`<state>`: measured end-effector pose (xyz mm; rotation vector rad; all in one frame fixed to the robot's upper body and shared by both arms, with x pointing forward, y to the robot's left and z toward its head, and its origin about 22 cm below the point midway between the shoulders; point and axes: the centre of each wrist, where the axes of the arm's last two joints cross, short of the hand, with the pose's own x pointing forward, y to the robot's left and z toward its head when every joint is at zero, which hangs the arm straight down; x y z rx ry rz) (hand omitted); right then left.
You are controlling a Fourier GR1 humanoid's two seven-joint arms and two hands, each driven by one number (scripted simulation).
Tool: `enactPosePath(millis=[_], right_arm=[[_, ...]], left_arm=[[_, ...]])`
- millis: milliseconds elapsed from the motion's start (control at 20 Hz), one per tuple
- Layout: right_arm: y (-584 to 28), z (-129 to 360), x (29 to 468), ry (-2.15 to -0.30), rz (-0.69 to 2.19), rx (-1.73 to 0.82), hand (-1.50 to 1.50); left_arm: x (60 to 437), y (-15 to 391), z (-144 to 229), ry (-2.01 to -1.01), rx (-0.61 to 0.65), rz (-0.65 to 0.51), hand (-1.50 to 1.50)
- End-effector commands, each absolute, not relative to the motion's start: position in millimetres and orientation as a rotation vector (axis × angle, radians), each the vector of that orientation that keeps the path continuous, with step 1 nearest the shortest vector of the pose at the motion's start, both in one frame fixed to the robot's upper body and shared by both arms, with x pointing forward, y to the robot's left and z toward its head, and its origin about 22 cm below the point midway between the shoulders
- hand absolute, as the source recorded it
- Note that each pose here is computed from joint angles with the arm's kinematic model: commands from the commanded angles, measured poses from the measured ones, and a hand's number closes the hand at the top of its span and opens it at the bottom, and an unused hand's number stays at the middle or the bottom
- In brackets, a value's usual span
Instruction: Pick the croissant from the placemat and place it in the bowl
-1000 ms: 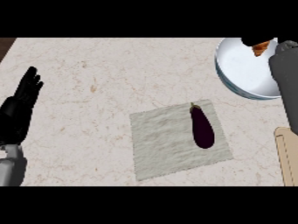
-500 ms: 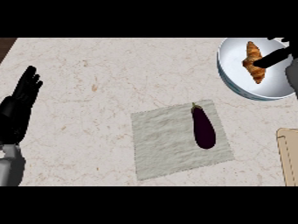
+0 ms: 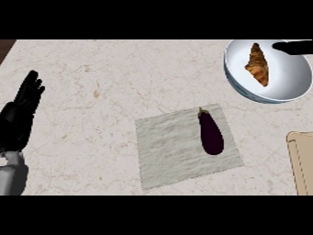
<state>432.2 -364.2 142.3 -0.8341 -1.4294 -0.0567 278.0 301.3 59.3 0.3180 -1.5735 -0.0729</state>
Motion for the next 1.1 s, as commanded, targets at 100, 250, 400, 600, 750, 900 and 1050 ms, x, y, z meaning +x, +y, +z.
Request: enactPosePath(millis=[100,250,400,600,750,900,1050], right_arm=[[-429,136,395,-1.578,-0.330,-0.688,-1.50],[-453,128,374,-1.525,-0.336,-0.695,-1.50],[-499,135,335,-1.513,-0.293,-0.669,-1.50],[-521,126,298,-1.561,-0.311,-0.624,-1.50],[-545,114,264,-1.586,-0.361,-0.521,-1.50],[-543,100,251,-1.623,-0.330,-0.492,-1.50],[-541,111,239,-1.675,-0.346,-0.462,-1.50]], left_arm=[[262,319,51,-1.542,0.330,-0.064,0.00],[287,301,56,-1.570,0.346,-0.083,0.00],[276,310,68,-1.564,0.352,-0.064,0.00],[282,325,58,-1.557,0.340,-0.055,0.00],[272,304,60,-1.563,0.325,-0.053,0.00],[274,302,47,-1.564,0.346,-0.063,0.00],[267,312,50,-1.569,0.328,-0.068,0.00]])
